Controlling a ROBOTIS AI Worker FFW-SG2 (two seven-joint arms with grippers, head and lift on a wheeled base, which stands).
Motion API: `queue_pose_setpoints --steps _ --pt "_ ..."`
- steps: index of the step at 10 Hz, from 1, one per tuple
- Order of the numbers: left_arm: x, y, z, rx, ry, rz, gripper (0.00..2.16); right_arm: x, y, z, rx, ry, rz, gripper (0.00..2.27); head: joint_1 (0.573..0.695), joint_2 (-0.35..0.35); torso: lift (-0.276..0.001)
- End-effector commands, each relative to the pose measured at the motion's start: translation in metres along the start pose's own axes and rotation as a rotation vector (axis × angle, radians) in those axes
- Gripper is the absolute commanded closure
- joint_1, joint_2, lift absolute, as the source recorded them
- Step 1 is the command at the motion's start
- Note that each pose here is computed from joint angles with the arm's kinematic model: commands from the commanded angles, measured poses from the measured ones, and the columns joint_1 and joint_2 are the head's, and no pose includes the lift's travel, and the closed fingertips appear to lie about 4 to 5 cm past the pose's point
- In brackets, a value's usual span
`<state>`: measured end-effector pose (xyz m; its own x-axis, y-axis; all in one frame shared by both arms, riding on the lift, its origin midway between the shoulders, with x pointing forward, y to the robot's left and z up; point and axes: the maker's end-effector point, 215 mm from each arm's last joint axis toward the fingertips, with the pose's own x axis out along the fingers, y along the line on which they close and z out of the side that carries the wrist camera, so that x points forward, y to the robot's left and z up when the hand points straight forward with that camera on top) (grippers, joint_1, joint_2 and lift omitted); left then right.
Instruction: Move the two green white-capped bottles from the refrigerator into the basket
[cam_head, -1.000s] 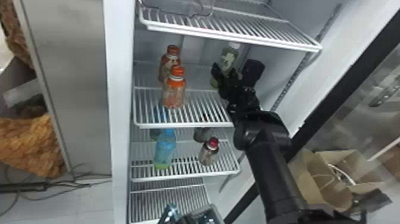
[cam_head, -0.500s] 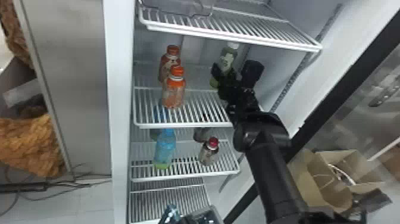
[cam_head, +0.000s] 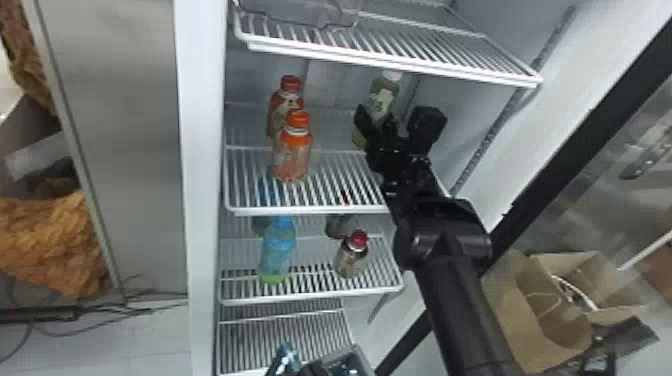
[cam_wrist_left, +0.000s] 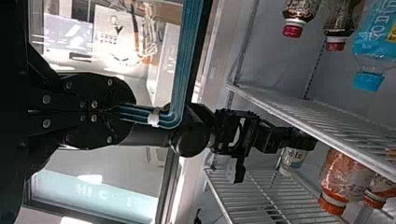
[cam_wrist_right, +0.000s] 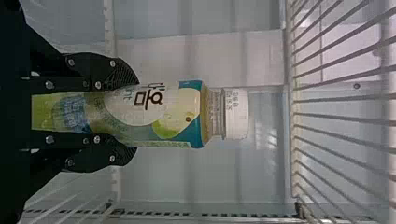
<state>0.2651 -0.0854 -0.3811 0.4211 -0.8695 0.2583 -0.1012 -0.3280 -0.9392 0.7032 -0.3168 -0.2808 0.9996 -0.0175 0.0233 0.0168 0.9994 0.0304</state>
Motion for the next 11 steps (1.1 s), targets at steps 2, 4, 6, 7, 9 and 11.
queue_pose_setpoints --steps 2,4,6,7,9,11 --pt "-0.001 0.000 0.000 -0.003 -0.003 0.000 1.21 -0.014 -0.004 0.003 -0.013 -0.016 -0.005 1.03 0.695 -0.350 -0.004" --pt "-0.001 0.000 0.001 -0.002 -0.005 0.000 1.21 -0.027 -0.008 -0.001 -0.024 -0.002 -0.005 1.03 0.695 -0.350 -0.004" --pt "-0.002 0.000 0.001 -0.002 -0.007 0.000 1.21 -0.042 -0.013 0.001 -0.041 0.004 0.009 1.03 0.695 -0.350 -0.004" --pt "-0.002 0.000 0.001 -0.002 -0.007 0.000 1.21 -0.052 -0.013 0.002 -0.049 0.004 0.022 1.03 0.695 -0.350 -0.004" --pt "-0.002 0.001 0.001 -0.002 -0.009 0.000 1.21 -0.072 -0.008 0.007 -0.044 0.000 0.043 1.03 0.695 -0.350 -0.004" --pt "-0.002 0.001 0.001 -0.002 -0.009 0.000 1.21 -0.098 -0.003 0.012 -0.034 0.002 0.066 1.03 0.695 -0.350 -0.004"
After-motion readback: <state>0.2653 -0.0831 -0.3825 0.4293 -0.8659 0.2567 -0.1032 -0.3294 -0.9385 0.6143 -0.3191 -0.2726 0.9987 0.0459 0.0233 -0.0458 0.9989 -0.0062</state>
